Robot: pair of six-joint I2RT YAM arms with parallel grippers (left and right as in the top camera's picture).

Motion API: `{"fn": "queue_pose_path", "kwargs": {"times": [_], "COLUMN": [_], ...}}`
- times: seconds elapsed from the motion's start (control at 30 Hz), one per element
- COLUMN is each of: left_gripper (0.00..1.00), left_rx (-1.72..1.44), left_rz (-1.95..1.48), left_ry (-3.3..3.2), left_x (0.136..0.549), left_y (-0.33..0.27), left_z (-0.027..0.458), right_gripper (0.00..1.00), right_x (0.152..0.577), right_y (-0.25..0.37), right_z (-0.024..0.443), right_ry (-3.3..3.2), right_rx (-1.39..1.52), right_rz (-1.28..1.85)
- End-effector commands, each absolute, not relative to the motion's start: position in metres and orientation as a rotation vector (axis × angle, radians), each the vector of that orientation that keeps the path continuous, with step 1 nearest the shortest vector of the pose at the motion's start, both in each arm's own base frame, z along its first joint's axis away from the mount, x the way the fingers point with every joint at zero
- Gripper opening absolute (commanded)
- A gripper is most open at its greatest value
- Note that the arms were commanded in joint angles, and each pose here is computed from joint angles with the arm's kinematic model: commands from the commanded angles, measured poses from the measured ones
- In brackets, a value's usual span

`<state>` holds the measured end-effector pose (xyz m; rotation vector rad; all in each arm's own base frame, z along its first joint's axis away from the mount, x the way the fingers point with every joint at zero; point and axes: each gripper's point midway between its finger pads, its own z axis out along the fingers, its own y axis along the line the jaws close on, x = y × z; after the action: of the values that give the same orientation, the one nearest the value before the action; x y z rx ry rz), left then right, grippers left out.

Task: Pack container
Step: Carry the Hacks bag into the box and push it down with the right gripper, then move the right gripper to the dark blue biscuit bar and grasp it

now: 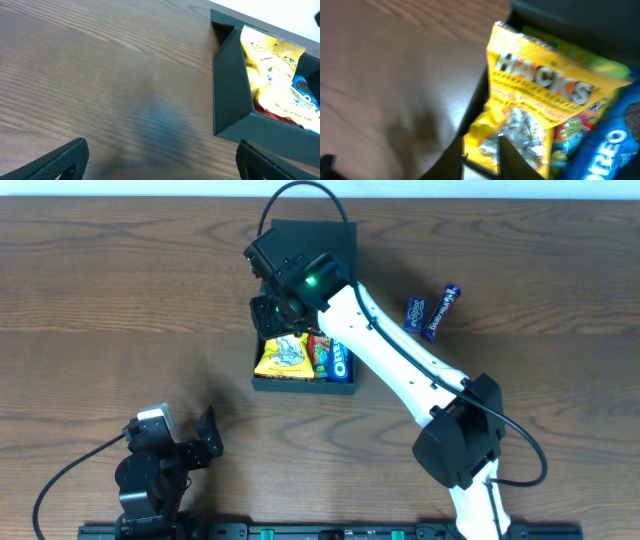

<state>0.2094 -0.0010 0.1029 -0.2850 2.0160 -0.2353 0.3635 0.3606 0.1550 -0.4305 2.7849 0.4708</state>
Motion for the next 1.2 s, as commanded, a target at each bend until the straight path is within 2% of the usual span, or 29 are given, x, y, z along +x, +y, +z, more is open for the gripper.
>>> {"fn": "queue_pose_path", "kwargs": {"times": [0.0,0.2,0.33,0.4,0.53,0.63,0.73,0.8,0.93,1.17], "left_gripper": [0.95,0.95,0.95,0.95,0.95,0.95,0.95,0.95,0.95,0.95], "left_rx": [-0.282,-0.282,-0.282,-0.282,-0.282,-0.282,-0.282,-0.282,-0.282,-0.282], "left_rz": [-0.237,-0.237,-0.237,-0.237,-0.237,-0.237,-0.237,-0.237,-0.237,-0.237], "left_ry": [2.025,2.025,2.025,2.025,2.025,2.025,2.025,2.025,2.025,2.025], "left_x": [0.209,0.209,0.209,0.209,0.209,0.209,0.209,0.209,0.209,0.209], "left_y": [-0.002,-0.002,-0.002,-0.002,-0.002,-0.002,-0.002,-0.002,-0.002,-0.002], "left_z": [0.098,0.098,0.098,0.098,0.098,0.098,0.098,0.098,0.098,0.098], "right_gripper": [0.14,0.09,0.18,0.22,0.22,0.35,0.57,0.62,0.63,0.63], "right_x": [0.376,0.383,0.389,0.390,0.398,0.407,0.419,0.431,0.455,0.485], "right_y": [0.349,0.344,0.347,0.348,0.352,0.349,0.338,0.319,0.260,0.119], "right_z": [0.137,0.090,0.067,0.065,0.080,0.125,0.180,0.206,0.231,0.191], "right_ry": [2.773,2.831,2.837,2.830,2.781,2.706,2.586,2.525,2.480,2.642], "right_rx": [-0.454,-0.464,-0.503,-0.512,-0.507,-0.482,-0.457,-0.397,-0.266,0.150], "right_rz": [0.340,0.214,0.182,0.184,0.220,0.270,0.309,0.273,0.115,-0.075]}}
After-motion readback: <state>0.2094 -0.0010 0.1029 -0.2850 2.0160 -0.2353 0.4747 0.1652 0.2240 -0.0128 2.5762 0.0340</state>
